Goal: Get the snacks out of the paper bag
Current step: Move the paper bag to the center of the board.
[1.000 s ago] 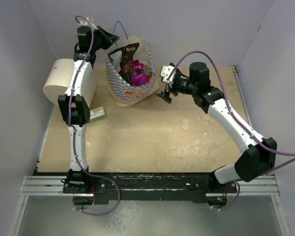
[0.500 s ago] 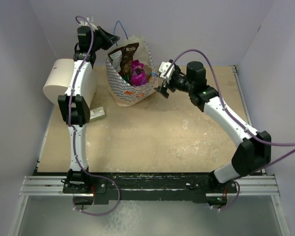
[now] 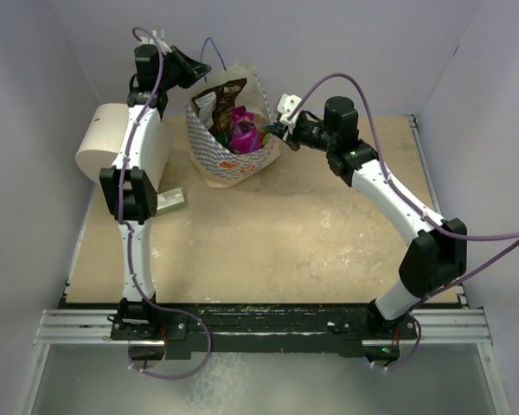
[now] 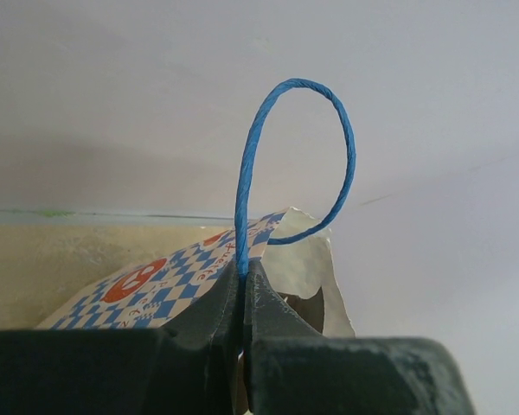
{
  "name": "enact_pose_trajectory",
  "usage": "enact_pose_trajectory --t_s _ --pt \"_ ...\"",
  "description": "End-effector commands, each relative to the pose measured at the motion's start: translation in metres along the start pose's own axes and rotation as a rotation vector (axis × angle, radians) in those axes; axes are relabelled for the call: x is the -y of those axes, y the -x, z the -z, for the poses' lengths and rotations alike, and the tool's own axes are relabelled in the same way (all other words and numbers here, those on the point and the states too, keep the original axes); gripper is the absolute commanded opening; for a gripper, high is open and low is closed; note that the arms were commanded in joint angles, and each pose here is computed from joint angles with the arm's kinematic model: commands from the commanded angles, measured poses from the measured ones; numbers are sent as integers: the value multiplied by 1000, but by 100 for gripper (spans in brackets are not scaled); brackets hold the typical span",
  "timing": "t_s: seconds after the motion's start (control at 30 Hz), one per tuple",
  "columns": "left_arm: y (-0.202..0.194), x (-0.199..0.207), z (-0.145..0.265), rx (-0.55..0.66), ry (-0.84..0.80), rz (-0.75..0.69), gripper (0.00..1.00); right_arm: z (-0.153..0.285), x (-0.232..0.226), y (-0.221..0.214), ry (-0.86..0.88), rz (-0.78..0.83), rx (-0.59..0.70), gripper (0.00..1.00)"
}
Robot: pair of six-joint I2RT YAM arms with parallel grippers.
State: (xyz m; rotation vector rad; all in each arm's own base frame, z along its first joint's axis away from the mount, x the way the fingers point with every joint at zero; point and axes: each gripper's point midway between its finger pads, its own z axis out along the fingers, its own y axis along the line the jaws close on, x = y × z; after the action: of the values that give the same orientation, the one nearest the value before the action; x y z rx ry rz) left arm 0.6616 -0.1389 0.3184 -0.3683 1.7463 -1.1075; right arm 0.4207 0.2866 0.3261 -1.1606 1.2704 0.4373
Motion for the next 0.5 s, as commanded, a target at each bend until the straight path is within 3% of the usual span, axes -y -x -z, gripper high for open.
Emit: enact_pose_trajectory --t_s 0.0,0.47 --pt "34 79 37 63 -127 -76 0 19 -9 64 56 34 140 0" --pt "-12 126 79 -68 -142 -73 0 60 -94 89 235 -99 128 0"
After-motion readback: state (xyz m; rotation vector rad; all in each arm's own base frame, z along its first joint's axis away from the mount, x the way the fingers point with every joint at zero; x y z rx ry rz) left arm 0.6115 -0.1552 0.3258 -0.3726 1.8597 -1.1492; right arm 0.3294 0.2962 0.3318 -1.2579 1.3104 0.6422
